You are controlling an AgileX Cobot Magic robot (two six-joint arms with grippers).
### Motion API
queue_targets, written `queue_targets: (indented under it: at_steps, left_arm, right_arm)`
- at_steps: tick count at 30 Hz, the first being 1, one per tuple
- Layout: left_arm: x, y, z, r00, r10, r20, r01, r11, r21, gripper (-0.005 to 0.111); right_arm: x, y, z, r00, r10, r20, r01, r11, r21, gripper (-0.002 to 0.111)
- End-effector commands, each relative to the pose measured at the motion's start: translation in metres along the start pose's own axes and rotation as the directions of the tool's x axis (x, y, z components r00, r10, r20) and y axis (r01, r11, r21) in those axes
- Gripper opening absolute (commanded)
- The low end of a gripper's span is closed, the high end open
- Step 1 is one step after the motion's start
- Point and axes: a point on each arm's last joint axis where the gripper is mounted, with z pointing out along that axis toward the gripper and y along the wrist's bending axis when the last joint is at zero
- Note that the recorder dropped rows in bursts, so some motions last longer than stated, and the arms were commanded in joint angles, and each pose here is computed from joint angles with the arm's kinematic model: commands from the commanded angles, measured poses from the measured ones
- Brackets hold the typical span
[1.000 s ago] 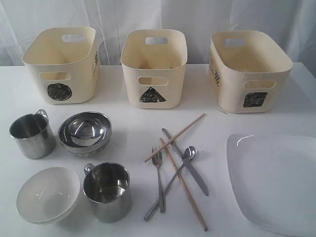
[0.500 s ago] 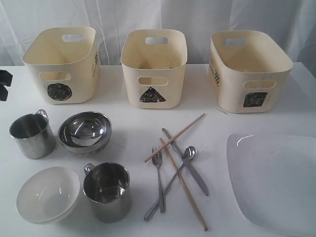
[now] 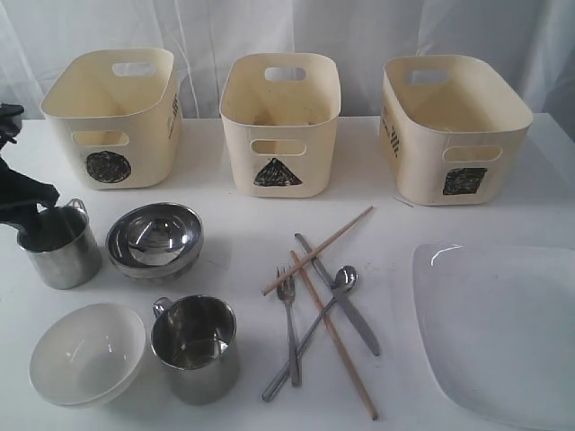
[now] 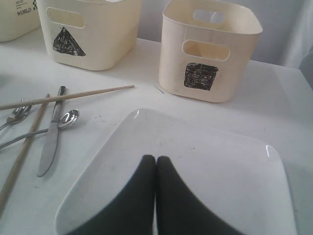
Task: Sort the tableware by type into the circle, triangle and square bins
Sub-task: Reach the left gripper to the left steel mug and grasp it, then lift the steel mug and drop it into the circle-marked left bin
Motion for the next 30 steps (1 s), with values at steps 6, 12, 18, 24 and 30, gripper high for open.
queue_targets:
  at_steps: [6, 12, 18, 24, 30]
  left_arm:
    - [-0.01, 0.005, 0.057, 1.0, 0.012, 0.019, -0.012, 1.0, -0.016, 0.033]
    - [-0.022, 0.009, 0.023, 0.991, 0.101, 0.084, -0.095, 0.992, -0.08, 0.0]
    - [-0.054, 0.011, -0.085, 0.905, 0.182, 0.385, -0.118, 0.976, -0.184, 0.0]
    - [-0.105, 0.014, -0.136, 0.777, 0.196, 0.598, -0.074, 0.972, -0.223, 0.0]
    - [-0.155, 0.021, -0.085, 0.757, 0.182, 0.627, -0.062, 0.976, -0.209, 0.001]
  right_arm:
    - [0.001, 0.0, 0.0, 1.0, -0.004, 0.006, 0.004, 1.0, -0.004, 0.0]
    - [0.001, 0.0, 0.0, 1.0, -0.004, 0.006, 0.004, 1.0, -0.004, 0.0]
    - [0.001, 0.0, 0.0, 1.0, -0.004, 0.006, 0.004, 1.0, -0.004, 0.0]
    - [0.001, 0.0, 0.0, 1.0, -0.004, 0.006, 0.004, 1.0, -0.004, 0.0]
    - [0.001, 0.0, 0.0, 1.0, -0.004, 0.006, 0.004, 1.0, -0.004, 0.0]
